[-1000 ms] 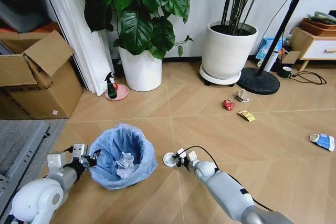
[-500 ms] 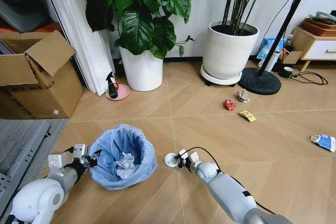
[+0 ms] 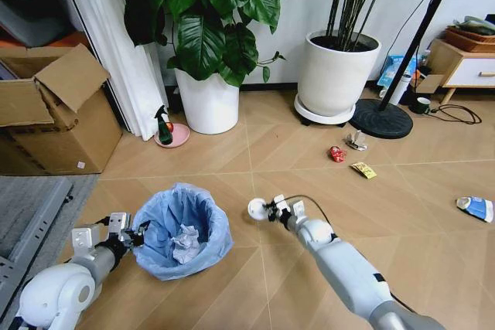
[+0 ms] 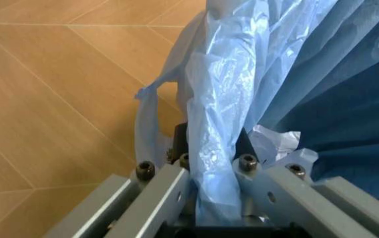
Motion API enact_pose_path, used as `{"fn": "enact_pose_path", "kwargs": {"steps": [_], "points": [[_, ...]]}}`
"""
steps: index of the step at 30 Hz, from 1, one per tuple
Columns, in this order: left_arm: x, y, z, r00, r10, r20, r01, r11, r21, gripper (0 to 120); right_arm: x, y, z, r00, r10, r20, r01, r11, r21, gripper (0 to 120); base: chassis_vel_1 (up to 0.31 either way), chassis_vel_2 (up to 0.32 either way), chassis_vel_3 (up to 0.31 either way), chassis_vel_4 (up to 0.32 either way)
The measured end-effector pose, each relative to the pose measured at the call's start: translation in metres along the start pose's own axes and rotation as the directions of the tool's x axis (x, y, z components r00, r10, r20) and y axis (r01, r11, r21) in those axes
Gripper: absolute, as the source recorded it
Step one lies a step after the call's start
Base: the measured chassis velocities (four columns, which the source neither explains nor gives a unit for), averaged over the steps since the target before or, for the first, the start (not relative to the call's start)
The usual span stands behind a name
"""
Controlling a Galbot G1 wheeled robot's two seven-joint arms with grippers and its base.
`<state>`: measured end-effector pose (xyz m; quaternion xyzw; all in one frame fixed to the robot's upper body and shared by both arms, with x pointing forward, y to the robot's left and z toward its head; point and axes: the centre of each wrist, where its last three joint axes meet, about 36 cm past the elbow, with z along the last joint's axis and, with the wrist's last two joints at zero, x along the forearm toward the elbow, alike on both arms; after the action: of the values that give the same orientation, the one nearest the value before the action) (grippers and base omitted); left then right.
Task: Pick up the trash bin and place the garbage on the floor into it.
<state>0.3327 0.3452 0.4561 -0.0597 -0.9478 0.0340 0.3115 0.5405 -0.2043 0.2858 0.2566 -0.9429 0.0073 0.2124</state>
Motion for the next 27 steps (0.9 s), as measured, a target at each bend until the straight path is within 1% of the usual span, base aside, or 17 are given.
{"fn": "enact_pose_path", "kwargs": {"steps": [1, 4, 5, 7, 8, 9, 12, 13, 15, 16, 17, 19, 20, 21, 24, 25, 27], "points": [[0.0, 0.0, 0.0, 1.0, 0.0, 0.0, 0.0, 1.0, 0.0, 0, 0.0, 0.0, 0.0, 1.0, 0.0, 0.0, 0.0, 1.0, 0.0, 0, 0.0, 0.0, 0.0, 0.0], [0.0, 0.0, 0.0, 1.0, 0.0, -0.002, 0.0, 1.0, -0.002, 0, 0.005, 0.001, -0.061, 0.991, -0.027, 0.132, 0.027, 1.0, 0.001, 0, 0.0, 0.0, 0.0, 0.0], [0.0, 0.0, 0.0, 1.0, 0.0, -0.002, 0.0, 1.0, -0.002, 0, 0.005, 0.001, -0.061, 0.991, -0.027, 0.132, 0.027, 1.0, 0.001, 0, 0.0, 0.0, 0.0, 0.0], [0.0, 0.0, 0.001, 1.0, -0.001, -0.004, 0.001, 1.0, -0.003, 0, 0.009, 0.01, -0.1, 0.978, -0.074, 0.197, 0.07, 0.997, 0.028, 0, 0.0, 0.0, 0.0, 0.0], [0.0, 0.0, 0.001, 1.0, -0.002, -0.004, 0.002, 1.0, -0.003, 0, 0.011, 0.015, -0.111, 0.973, -0.095, 0.21, 0.089, 0.995, 0.038, 0, 0.0, 0.0, 0.0, 0.0], [0.0, 0.0, 0.001, 1.0, -0.002, -0.004, 0.002, 1.0, -0.003, 0, 0.011, 0.015, -0.111, 0.973, -0.095, 0.21, 0.089, 0.995, 0.038, 0, 0.0, 0.0, 0.0, 0.0], [0.001, 0.001, 0.0, 1.0, -0.005, -0.005, 0.005, 1.0, -0.006, 0, 0.019, 0.042, -0.149, 0.953, -0.196, 0.23, 0.185, 0.98, 0.07, 0, 0.0, 0.0, 0.0, 0.0], [0.001, 0.001, 0.0, 1.0, -0.005, -0.005, 0.005, 1.0, -0.006, 0, 0.019, 0.042, -0.149, 0.953, -0.196, 0.23, 0.185, 0.98, 0.07, 0, 0.0, 0.0, 0.0, 0.0], [0.0, 0.001, 0.001, 1.0, -0.005, -0.007, 0.005, 1.0, -0.008, 0, 0.026, 0.069, -0.167, 0.93, -0.285, 0.23, 0.268, 0.958, 0.103, 0, 0.0, 0.0, 0.0, 0.0], [-0.001, 0.0, 0.001, 1.0, -0.004, -0.008, 0.004, 1.0, -0.009, 0, 0.029, 0.08, -0.17, 0.921, -0.316, 0.226, 0.298, 0.948, 0.112, 0, 0.0, 0.0, 0.0, 0.0], [-0.001, 0.0, 0.001, 1.0, -0.004, -0.008, 0.004, 1.0, -0.009, 0, 0.029, 0.08, -0.17, 0.921, -0.316, 0.226, 0.298, 0.948, 0.112, 0, 0.0, 0.0, 0.0, 0.0], [-0.002, -0.001, 0.001, 1.0, 0.0, -0.009, 0.0, 1.0, -0.009, 0, 0.038, 0.117, -0.174, 0.887, -0.412, 0.208, 0.39, 0.91, 0.138, 0, 0.0, 0.0, 0.0, 0.0], [-0.002, -0.001, 0.001, 1.0, 0.0, -0.009, 0.0, 1.0, -0.009, 0, 0.038, 0.117, -0.174, 0.887, -0.412, 0.208, 0.39, 0.91, 0.138, 0, 0.0, 0.0, 0.0, 0.0], [-0.002, -0.001, 0.001, 1.0, 0.001, -0.01, -0.001, 1.0, -0.009, 0, 0.04, 0.131, -0.173, 0.874, -0.444, 0.198, 0.421, 0.895, 0.148, 0, 0.0, 0.0, 0.0, 0.0], [-0.002, -0.001, 0.001, 1.0, 0.001, -0.009, -0.001, 1.0, -0.011, 0, 0.042, 0.161, -0.165, 0.845, -0.505, 0.174, 0.481, 0.861, 0.164, 0, 0.0, 0.0, 0.0, 0.0], [-0.002, -0.001, 0.001, 1.0, 0.001, -0.009, -0.001, 1.0, -0.011, 0, 0.042, 0.161, -0.165, 0.845, -0.505, 0.174, 0.481, 0.861, 0.164, 0, 0.0, 0.0, 0.0, 0.0], [-0.002, -0.001, 0.001, 1.0, 0.0, -0.01, -0.001, 1.0, -0.011, 0, 0.045, 0.175, -0.156, 0.828, -0.541, 0.146, 0.517, 0.838, 0.176, 0, 0.0, 0.0, 0.0, 0.0]]}}
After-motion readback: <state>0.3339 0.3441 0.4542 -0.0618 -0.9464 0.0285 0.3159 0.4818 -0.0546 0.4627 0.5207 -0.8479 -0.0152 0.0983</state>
